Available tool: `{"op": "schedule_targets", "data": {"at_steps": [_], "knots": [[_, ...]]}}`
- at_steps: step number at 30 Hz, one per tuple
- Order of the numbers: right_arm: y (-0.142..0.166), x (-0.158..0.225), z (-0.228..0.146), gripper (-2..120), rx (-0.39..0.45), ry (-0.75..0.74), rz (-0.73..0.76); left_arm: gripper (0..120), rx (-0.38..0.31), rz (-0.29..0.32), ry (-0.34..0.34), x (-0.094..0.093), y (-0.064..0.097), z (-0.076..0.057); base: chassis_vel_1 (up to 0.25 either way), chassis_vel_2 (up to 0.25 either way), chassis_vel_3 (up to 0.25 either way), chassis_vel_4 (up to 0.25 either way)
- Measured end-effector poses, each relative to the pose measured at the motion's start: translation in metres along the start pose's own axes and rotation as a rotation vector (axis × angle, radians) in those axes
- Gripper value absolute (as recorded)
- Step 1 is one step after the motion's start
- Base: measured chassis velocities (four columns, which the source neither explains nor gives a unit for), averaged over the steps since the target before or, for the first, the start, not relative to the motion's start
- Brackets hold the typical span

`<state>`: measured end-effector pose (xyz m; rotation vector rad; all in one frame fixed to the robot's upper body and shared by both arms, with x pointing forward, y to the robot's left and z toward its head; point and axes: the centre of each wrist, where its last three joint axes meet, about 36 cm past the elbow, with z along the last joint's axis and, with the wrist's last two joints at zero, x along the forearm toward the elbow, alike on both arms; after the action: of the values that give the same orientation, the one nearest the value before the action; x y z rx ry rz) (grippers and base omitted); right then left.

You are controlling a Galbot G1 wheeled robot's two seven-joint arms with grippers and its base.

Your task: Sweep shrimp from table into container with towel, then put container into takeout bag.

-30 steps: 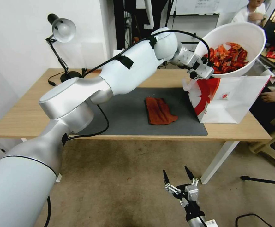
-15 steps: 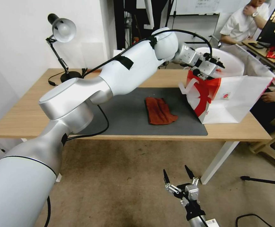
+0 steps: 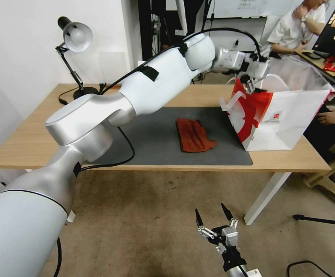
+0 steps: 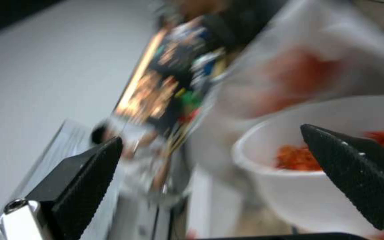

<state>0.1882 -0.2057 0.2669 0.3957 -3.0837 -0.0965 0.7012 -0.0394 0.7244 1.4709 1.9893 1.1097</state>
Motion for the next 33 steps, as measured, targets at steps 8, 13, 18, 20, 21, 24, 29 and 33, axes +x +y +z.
{"op": "schedule_targets", "data": {"at_steps": [8,13,18,20,21,24,29,33], "knots": [[0.002,-0.006,0.004,100,0.003,-0.003,-0.015,100,0.789,-0.384,0.206,0.022,-0.049,0.043,0.0,0.0,0.0,0.0],[0.001,-0.007,0.005,100,0.005,-0.004,-0.018,100,1.073,-0.39,0.196,0.034,-0.066,0.043,0.0,0.0,0.0,0.0],[0.001,-0.008,0.006,100,0.006,-0.002,-0.02,100,1.254,-0.298,0.037,0.042,-0.077,0.033,0.0,0.0,0.0,0.0],[0.001,-0.008,0.006,100,0.005,-0.002,-0.021,100,1.262,-0.287,0.015,0.042,-0.079,0.032,0.0,0.0,0.0,0.0],[0.001,-0.008,0.006,100,0.005,-0.001,-0.021,100,1.271,-0.279,-0.013,0.042,-0.082,0.032,0.0,0.0,0.0,0.0],[0.002,-0.007,0.006,100,0.003,-0.001,-0.022,100,1.284,-0.298,-0.018,0.047,-0.087,0.033,0.0,0.0,0.0,0.0],[0.003,-0.007,0.003,100,-0.001,-0.005,-0.023,100,1.277,-0.389,0.008,0.072,-0.103,0.038,0.0,0.0,0.0,0.0],[0.003,-0.008,-0.003,100,-0.004,-0.02,-0.027,100,1.263,-0.485,0.013,0.13,-0.134,0.038,0.0,0.0,0.0,0.0]]}}
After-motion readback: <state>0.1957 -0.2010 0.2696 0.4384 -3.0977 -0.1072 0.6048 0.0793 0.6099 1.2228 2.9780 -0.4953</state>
